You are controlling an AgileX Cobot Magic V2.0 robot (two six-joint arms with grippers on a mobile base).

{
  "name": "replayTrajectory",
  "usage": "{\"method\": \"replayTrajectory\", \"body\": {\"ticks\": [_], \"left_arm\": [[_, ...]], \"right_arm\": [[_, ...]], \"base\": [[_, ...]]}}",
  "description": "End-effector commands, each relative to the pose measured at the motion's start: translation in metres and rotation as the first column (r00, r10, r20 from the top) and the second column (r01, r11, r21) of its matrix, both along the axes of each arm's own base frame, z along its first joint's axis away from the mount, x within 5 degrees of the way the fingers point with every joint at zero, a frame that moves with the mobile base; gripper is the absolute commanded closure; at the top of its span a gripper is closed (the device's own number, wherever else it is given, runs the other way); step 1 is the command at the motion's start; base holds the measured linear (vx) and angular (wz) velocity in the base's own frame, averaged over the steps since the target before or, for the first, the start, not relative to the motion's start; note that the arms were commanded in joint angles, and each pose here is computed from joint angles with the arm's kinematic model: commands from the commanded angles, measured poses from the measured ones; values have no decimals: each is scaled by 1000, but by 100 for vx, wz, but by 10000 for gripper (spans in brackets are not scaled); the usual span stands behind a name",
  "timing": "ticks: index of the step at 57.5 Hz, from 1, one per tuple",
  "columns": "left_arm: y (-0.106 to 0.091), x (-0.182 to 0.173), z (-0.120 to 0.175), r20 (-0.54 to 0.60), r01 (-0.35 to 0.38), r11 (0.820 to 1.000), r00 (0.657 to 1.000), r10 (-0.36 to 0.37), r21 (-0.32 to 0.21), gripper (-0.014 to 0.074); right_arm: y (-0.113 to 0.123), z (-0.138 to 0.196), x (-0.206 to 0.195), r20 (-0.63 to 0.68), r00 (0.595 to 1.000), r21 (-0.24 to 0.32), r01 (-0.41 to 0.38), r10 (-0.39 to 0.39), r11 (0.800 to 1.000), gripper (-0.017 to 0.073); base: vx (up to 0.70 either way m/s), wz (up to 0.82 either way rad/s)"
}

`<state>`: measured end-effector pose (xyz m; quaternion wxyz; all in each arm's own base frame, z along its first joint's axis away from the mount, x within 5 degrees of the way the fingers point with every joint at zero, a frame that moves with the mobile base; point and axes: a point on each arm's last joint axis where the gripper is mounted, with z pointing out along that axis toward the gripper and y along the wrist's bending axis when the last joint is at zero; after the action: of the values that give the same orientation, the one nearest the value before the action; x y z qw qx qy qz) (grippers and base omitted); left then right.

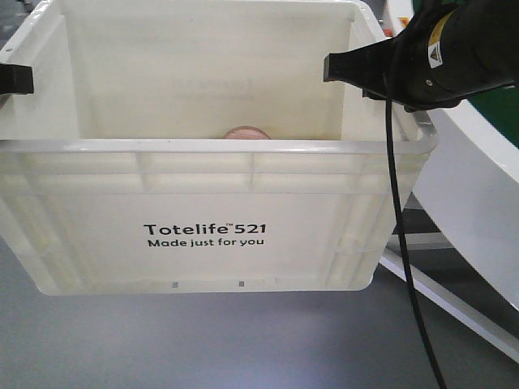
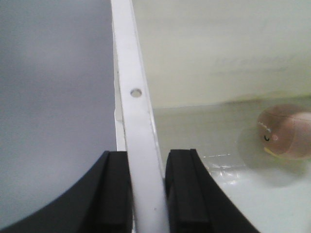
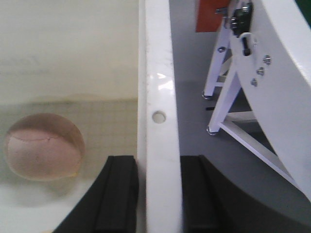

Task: Place moving items into box and shelve
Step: 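Hold the tote with both grippers while the base turns away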

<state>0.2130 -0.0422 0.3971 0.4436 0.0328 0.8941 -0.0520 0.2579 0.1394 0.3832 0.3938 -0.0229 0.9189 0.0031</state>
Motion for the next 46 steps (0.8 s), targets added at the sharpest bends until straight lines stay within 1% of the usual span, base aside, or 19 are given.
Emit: {"method": "replayTrajectory", "body": {"ticks": [1,46], "left_arm": [[-3,-4,32,216,40,999,976,-32,-31,464],[-3,-4,32,215,39,999,976,-32,-31,464]], "right_arm": [[-5,35,-1,206,978,10,-48,45,999,432],[-5,35,-1,205,978,10,-48,45,999,432]], "base": [[-16,64],[-16,60]]}}
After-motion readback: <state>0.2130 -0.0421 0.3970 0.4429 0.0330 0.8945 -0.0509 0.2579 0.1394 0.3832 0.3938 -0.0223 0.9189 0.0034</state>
